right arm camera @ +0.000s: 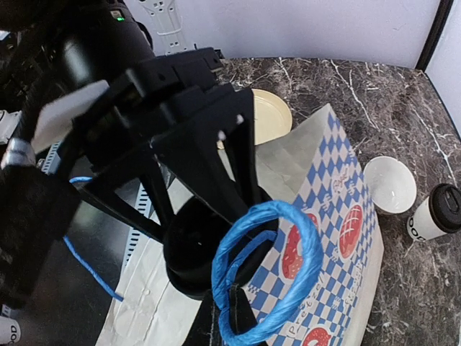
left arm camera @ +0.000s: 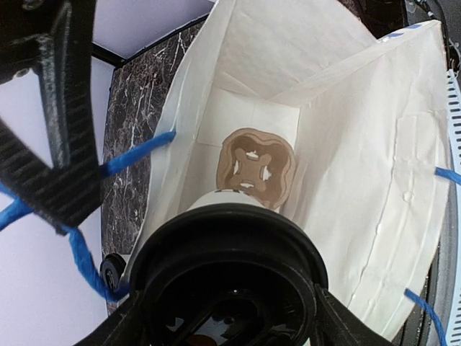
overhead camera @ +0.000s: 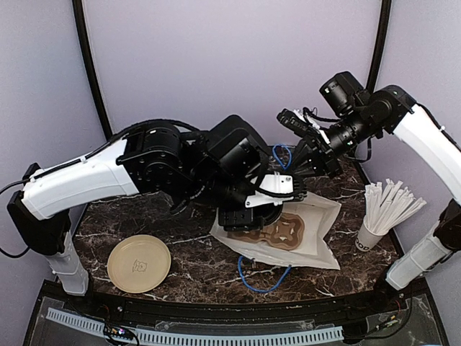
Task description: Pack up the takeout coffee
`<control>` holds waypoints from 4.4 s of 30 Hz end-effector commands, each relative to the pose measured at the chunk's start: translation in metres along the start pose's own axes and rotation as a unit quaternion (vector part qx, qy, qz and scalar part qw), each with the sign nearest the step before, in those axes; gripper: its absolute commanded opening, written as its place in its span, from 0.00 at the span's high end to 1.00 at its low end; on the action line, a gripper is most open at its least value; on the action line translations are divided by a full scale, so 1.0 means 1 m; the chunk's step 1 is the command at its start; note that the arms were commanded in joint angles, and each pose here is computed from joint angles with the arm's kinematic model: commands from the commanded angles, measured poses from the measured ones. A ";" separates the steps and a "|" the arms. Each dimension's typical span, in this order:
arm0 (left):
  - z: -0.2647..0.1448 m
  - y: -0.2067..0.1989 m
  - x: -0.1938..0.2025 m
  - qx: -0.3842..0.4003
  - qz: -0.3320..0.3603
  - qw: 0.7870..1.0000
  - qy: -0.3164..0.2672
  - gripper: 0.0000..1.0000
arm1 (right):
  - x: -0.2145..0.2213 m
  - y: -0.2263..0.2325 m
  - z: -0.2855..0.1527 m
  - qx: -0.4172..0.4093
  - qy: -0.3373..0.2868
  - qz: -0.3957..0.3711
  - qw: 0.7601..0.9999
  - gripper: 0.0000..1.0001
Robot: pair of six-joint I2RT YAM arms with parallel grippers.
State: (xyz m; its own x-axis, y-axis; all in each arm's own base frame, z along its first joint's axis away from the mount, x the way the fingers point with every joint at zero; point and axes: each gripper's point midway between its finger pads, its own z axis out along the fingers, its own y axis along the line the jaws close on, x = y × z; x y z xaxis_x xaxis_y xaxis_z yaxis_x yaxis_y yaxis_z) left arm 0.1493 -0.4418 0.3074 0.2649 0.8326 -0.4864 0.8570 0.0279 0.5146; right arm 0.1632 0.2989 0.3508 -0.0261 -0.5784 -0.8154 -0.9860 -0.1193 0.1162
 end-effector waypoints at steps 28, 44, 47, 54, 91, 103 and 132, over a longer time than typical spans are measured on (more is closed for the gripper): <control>0.074 -0.041 0.066 -0.067 0.192 0.966 0.157 0.36 | -0.009 0.035 0.014 -0.086 -0.011 -0.021 0.996 1.00; 0.081 -0.023 0.066 -0.098 0.180 0.971 0.124 0.37 | -0.008 0.034 0.017 -0.088 -0.008 -0.020 0.996 1.00; 0.084 -0.020 0.069 -0.094 0.171 0.973 0.122 0.38 | -0.008 0.033 0.017 -0.088 -0.007 -0.019 0.996 1.00; 0.092 -0.018 0.081 -0.083 0.157 0.977 0.120 0.38 | -0.008 0.030 0.019 -0.087 -0.004 -0.016 0.996 1.00; 0.105 -0.020 0.084 -0.033 0.106 0.989 0.097 0.44 | -0.006 0.026 0.021 -0.083 0.004 -0.015 0.996 1.00; 0.118 -0.027 0.087 -0.014 0.110 0.990 0.093 0.44 | -0.003 0.024 0.022 -0.078 0.009 -0.013 0.997 1.00; 0.161 -0.032 0.112 0.128 0.002 0.985 0.119 0.44 | -0.003 -0.049 -0.069 0.078 -0.025 -0.004 0.997 0.27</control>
State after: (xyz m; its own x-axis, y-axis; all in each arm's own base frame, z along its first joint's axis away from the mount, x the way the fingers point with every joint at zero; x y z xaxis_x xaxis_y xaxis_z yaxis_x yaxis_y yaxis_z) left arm 0.2428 -0.4483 0.1544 0.2372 0.9149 -0.3265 0.8818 -0.0618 0.4675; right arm 0.2069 0.2750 0.3695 -0.0326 -0.5791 -0.8146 -0.9965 -0.0438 0.0711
